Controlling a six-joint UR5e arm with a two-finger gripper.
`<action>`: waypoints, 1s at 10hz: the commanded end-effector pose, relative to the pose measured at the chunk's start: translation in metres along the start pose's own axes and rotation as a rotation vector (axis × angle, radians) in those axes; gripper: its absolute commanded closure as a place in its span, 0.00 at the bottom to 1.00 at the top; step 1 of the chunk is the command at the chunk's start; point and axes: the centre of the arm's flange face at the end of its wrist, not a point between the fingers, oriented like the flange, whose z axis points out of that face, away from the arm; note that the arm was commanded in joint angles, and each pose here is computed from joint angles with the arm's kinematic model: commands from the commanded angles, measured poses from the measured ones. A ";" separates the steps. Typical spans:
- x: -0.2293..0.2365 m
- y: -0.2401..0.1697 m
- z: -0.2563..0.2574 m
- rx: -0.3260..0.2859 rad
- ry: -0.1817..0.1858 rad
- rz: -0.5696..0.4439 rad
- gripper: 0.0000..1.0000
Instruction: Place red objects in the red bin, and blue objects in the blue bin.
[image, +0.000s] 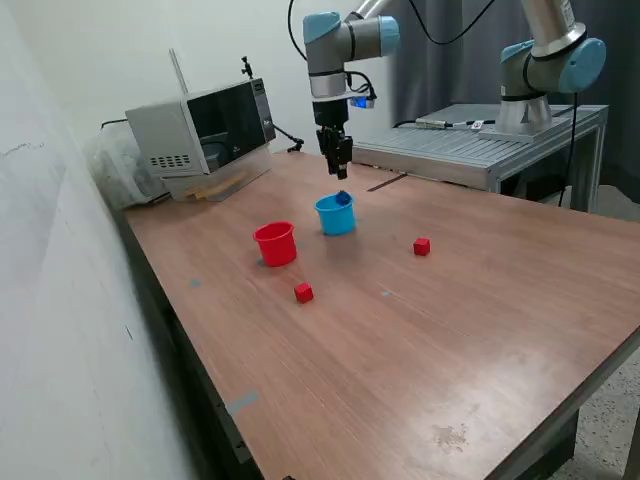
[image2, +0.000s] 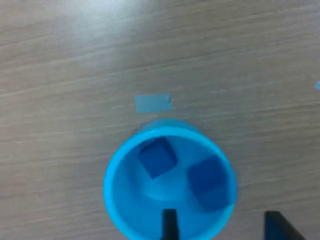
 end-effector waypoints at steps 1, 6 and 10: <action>-0.004 0.001 -0.001 -0.002 -0.001 0.006 0.00; 0.108 -0.065 -0.097 -0.086 0.014 -0.314 0.00; 0.208 -0.132 -0.131 -0.091 0.045 -0.536 0.00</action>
